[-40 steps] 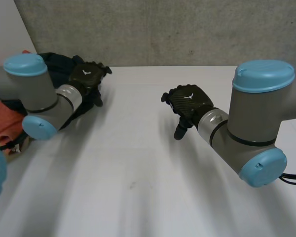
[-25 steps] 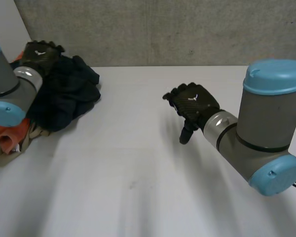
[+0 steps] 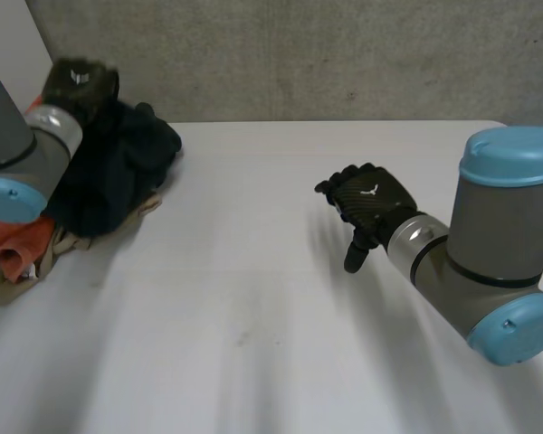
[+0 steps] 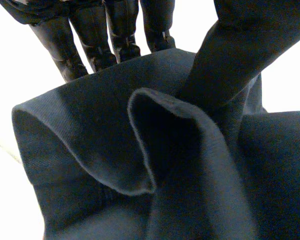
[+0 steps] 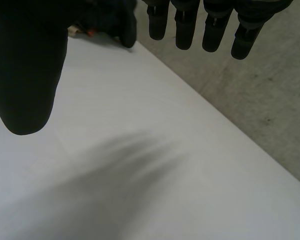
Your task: Fold the laundry.
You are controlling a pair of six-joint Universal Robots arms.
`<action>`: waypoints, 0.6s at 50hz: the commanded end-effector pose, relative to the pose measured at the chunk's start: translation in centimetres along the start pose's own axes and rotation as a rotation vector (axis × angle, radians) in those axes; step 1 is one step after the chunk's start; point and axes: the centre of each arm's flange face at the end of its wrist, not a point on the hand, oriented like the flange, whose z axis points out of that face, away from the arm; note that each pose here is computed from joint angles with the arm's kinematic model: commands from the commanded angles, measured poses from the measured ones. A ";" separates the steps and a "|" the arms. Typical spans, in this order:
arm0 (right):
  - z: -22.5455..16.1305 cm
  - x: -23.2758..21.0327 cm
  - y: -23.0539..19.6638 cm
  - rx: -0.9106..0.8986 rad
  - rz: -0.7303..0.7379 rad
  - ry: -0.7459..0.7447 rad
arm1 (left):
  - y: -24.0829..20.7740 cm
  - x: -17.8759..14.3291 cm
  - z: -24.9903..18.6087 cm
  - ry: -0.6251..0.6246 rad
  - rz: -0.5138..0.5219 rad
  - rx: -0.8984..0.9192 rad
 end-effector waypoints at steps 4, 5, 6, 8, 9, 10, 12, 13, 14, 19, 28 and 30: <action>-0.6 4.1 -1.9 0.057 0.009 0.111 | -10.3 5.4 -7.2 0.182 -0.335 0.217; -0.6 4.5 -2.1 0.061 0.010 0.121 | -10.5 5.9 -7.8 0.206 -0.360 0.214; -0.7 5.0 -2.1 0.064 0.011 0.131 | -10.7 6.6 -8.4 0.231 -0.381 0.215; -0.8 6.3 -2.4 0.073 0.016 0.164 | -10.7 8.8 -10.2 0.314 -0.441 0.197; -0.8 6.7 -2.4 0.077 0.019 0.176 | -10.5 9.5 -10.7 0.339 -0.455 0.187; -0.8 7.1 -2.4 0.077 0.023 0.184 | -10.1 10.3 -11.2 0.364 -0.468 0.168; -0.9 8.0 -2.4 0.081 0.026 0.207 | -8.9 12.6 -12.6 0.428 -0.486 0.114; -0.8 8.3 -2.4 0.082 0.027 0.212 | -8.3 13.5 -13.1 0.451 -0.488 0.087; -0.8 8.5 -2.3 0.081 0.028 0.215 | -7.6 14.5 -13.6 0.477 -0.487 0.061; -0.5 9.0 -1.6 0.064 0.030 0.218 | -3.0 19.6 -16.4 0.600 -0.434 -0.111; 0.2 6.4 -0.2 0.009 0.019 0.129 | -5.1 15.3 -17.0 0.522 -0.307 -0.093; 0.0 5.6 -0.2 0.004 0.006 0.104 | -5.8 13.8 -16.7 0.484 -0.297 -0.062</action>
